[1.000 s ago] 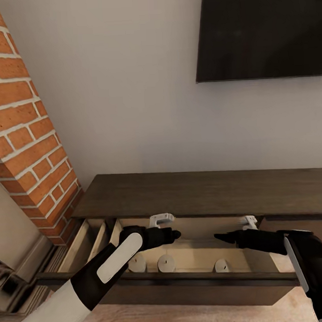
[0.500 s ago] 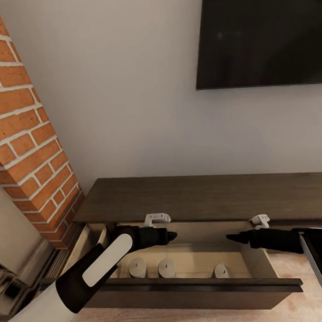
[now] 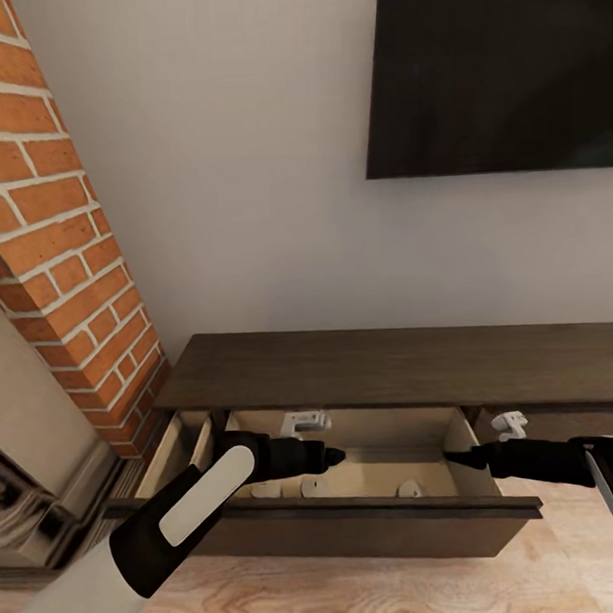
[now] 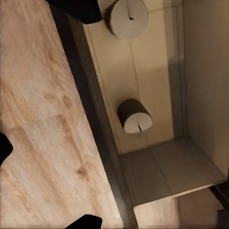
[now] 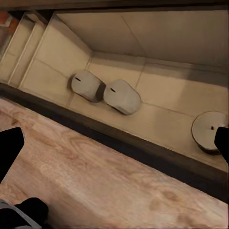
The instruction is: Place each of the two pumpkins and all three candles from the living room inside a cabinet in the living room (use any cabinet), then make sure every cabinet is closed, and position the cauldron so it is next to a table in the living room.
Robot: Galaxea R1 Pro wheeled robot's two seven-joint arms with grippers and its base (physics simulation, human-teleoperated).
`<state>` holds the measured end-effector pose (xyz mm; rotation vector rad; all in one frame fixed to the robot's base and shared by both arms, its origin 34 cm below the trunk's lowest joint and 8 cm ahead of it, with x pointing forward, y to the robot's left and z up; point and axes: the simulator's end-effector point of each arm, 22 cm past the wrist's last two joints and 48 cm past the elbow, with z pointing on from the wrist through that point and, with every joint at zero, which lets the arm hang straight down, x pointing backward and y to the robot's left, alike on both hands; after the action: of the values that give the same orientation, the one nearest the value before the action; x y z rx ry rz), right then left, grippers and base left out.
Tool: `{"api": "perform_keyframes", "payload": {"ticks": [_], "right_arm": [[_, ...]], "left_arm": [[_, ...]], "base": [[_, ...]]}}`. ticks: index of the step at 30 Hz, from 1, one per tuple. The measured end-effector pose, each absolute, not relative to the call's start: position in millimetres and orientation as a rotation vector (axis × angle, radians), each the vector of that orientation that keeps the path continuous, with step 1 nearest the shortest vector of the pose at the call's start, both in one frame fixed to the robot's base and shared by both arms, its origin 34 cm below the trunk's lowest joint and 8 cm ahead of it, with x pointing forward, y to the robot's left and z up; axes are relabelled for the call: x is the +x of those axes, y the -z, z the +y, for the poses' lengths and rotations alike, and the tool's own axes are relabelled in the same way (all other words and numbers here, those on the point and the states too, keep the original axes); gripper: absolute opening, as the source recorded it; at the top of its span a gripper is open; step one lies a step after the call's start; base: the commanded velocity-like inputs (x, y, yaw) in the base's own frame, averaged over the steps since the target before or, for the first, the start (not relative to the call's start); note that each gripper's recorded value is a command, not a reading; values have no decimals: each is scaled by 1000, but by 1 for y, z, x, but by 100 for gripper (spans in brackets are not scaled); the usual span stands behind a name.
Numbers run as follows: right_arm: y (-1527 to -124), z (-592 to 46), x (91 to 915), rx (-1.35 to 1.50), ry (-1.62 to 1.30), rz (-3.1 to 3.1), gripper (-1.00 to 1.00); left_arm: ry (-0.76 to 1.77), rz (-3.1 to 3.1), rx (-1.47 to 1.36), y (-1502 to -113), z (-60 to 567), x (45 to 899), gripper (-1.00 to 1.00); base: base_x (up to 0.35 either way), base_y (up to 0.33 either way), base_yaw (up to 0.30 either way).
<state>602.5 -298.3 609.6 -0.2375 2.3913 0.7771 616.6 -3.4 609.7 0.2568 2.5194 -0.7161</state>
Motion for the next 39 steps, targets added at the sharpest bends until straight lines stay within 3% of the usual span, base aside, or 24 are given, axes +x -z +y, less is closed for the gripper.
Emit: {"api": "perform_keyframes", "payload": {"ticks": [11, 23, 33, 36, 39], "right_arm": [[-593, -272, 571, -326, -818, 2489, 100], [-487, -250, 489, -566, -781, 2785, 100], [-425, -292, 452, -690, -595, 2922, 100], [-405, -277, 463, -761, -517, 2825, 100], [-388, -259, 485, -773, -375, 2722, 100]], "left_arm": [[708, 2568, 391, -610, -21, 589, 100], [556, 2757, 660, -516, -24, 502, 100], [256, 2803, 523, -426, 23, 499, 100], [81, 2792, 378, -392, 57, 519, 100], [81, 2756, 269, -375, 69, 536, 100]], "base": [[-105, 0, 0], [0, 0, 0], [0, 0, 0], [0, 0, 0], [0, 0, 0]]}}
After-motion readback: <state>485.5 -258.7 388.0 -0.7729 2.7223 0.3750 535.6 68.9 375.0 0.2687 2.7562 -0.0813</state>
